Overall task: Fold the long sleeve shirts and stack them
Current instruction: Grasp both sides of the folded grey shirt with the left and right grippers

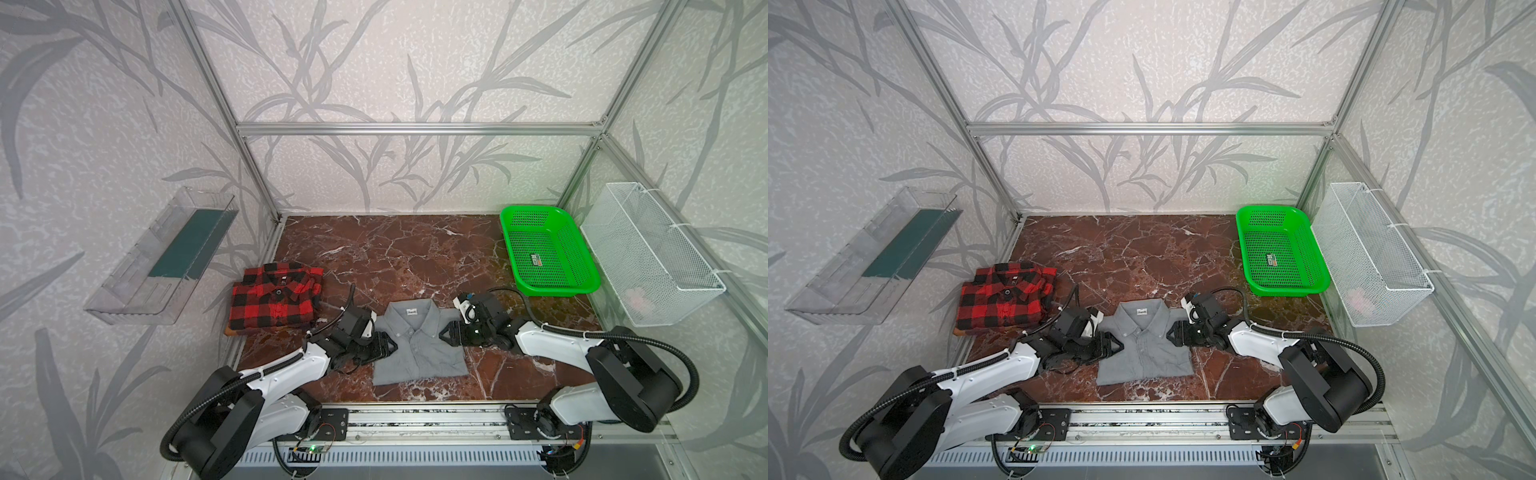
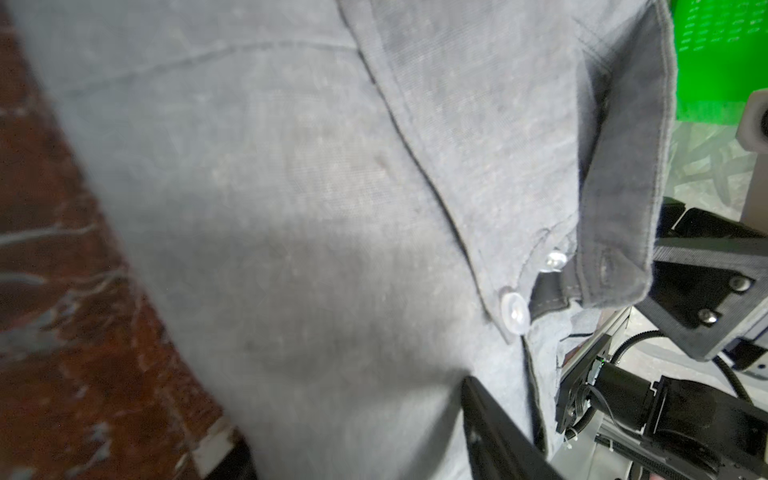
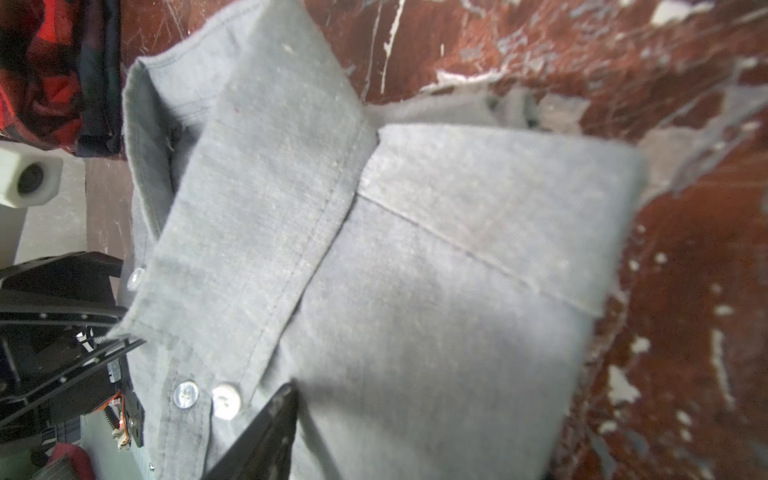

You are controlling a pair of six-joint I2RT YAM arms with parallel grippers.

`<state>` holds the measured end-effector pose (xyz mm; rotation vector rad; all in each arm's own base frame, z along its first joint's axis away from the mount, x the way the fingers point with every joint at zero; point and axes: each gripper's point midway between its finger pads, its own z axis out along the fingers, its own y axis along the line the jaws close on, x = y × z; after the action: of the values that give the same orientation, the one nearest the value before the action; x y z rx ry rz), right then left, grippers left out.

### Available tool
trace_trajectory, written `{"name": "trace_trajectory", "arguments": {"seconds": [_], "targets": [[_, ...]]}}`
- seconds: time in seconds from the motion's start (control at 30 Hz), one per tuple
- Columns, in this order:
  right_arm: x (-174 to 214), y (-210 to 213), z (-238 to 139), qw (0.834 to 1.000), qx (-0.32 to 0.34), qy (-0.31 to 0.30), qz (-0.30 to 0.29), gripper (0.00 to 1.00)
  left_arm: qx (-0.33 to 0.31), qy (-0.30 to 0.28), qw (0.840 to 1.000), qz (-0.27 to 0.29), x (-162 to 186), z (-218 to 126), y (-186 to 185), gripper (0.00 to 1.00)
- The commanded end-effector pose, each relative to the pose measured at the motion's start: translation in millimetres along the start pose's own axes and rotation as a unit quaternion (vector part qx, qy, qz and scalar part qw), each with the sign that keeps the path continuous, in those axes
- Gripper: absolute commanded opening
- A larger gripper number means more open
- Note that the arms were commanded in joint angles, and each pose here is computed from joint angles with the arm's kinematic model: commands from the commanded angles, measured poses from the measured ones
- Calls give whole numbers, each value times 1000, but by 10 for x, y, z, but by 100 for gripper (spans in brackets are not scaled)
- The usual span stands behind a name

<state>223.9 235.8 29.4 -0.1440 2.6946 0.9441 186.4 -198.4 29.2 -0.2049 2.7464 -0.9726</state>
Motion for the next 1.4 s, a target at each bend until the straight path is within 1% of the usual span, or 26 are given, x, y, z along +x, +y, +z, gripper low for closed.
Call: {"name": "trace_trajectory", "arguments": {"seconds": [0.0,0.1,0.2,0.27,0.4,0.43,0.5,0.53,0.7,0.9,1.1,1.2,1.37], "targets": [[564,-368,122,994,55,86,47,58,-64,40,997,-33,298,83,428,51],[609,-363,169,993,57,92,45,52,-61,37,997,-35,292,98,426,41],[641,-337,204,993,59,94,37,38,-63,34,997,-31,256,96,405,28],[657,-317,219,993,60,95,34,30,-62,34,997,-30,236,99,381,21],[649,-252,230,994,54,90,29,18,-62,33,997,-27,203,102,348,12],[638,-237,229,994,53,87,28,13,-63,31,997,-26,190,97,344,10],[613,-184,225,995,45,80,25,5,-62,28,997,-28,170,82,324,0],[596,-144,219,996,40,78,23,1,-61,23,997,-28,141,60,294,0],[433,117,139,998,19,53,4,0,-56,-17,998,-17,-83,-145,63,0],[75,498,-85,1000,-5,5,-10,0,-49,-84,995,-13,-394,-470,-188,0],[-295,965,-330,998,-44,-39,-32,0,-57,-110,992,-4,-662,-766,-372,0],[-501,1219,-424,995,-58,-57,-49,0,-67,-135,989,3,-846,-984,-440,0],[-823,1681,-456,991,-86,-74,-75,0,-88,-187,978,9,-1198,-1481,-470,0]]}}
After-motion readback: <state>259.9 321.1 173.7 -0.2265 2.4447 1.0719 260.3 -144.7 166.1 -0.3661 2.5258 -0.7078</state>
